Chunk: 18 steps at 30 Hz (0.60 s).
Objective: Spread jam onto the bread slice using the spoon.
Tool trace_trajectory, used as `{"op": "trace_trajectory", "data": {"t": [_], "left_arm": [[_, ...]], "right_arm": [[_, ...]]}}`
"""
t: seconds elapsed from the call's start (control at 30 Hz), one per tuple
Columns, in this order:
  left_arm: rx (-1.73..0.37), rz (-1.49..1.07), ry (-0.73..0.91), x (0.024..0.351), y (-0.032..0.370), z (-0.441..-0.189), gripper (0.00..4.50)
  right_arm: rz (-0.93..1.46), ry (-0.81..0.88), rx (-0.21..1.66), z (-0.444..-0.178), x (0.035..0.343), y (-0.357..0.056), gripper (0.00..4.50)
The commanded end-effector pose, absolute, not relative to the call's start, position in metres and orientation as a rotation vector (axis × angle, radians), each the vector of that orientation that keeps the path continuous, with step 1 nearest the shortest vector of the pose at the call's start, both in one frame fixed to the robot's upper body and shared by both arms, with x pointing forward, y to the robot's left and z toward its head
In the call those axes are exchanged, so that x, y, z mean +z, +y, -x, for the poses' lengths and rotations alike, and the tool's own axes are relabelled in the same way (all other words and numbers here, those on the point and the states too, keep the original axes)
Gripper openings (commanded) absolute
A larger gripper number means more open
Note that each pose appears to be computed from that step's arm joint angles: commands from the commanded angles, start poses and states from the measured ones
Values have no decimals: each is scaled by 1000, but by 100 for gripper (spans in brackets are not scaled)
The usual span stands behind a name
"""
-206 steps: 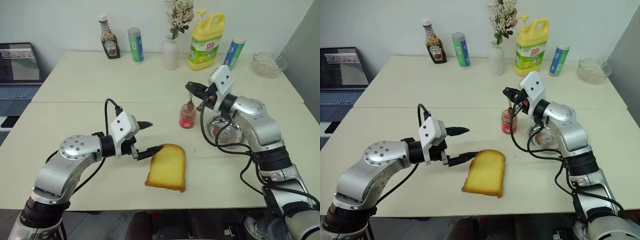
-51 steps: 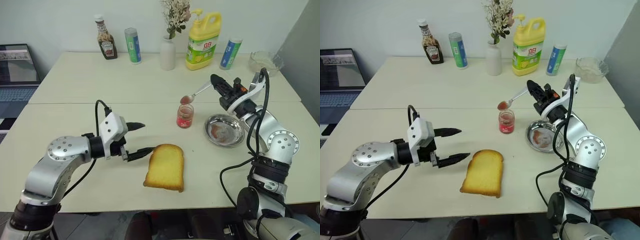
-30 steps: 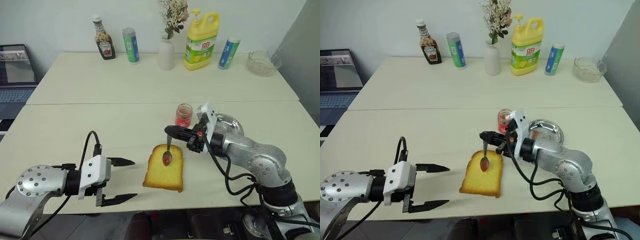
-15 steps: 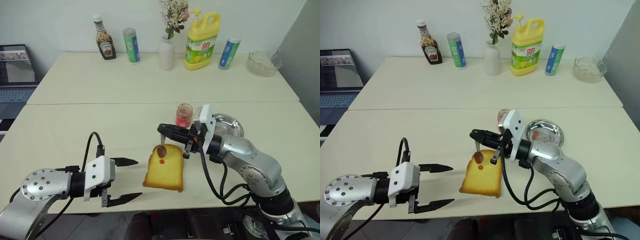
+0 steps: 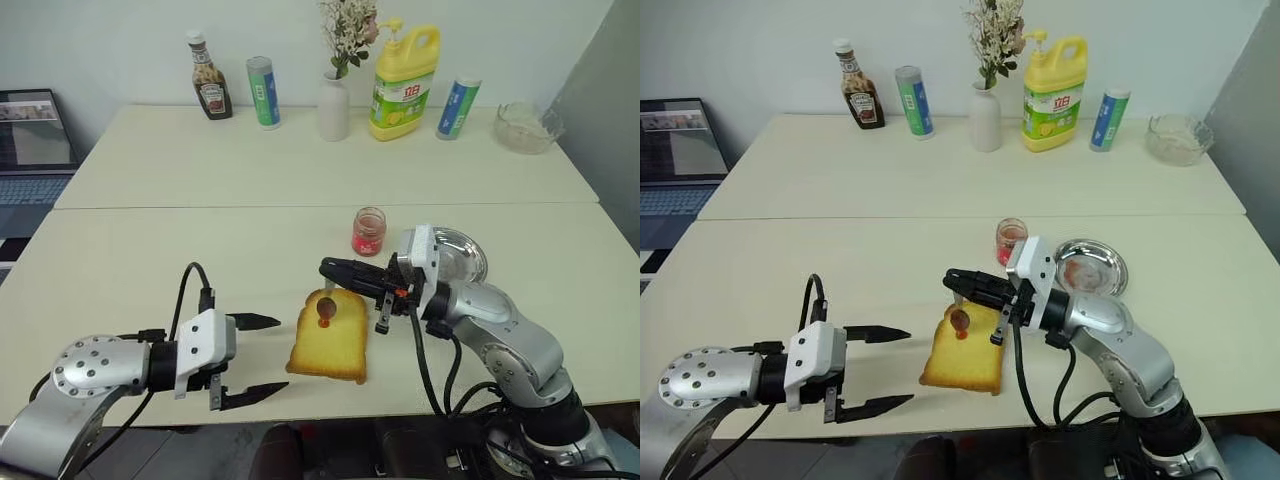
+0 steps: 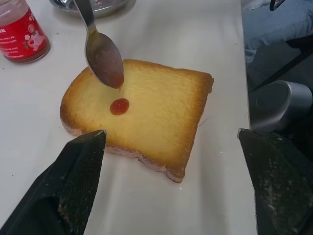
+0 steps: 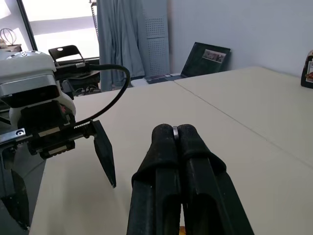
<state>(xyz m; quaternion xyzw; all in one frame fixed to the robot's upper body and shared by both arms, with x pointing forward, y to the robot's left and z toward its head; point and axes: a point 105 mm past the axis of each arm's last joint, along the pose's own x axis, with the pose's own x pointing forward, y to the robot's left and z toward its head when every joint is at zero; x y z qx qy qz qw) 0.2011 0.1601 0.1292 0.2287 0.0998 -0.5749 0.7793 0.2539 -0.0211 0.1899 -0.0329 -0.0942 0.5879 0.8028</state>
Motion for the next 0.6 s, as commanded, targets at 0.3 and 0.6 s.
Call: {"op": "trace_trajectory", "data": {"t": [0.3,0.6], "left_arm": [[-1218,-498,164,135,157,-209,450],[-1173,-462,152,137,156,-213,450]], "right_arm": [[-67,-173,1125,-264,200,-46,2],[-571,118,888,-286,186,-70,2]]}}
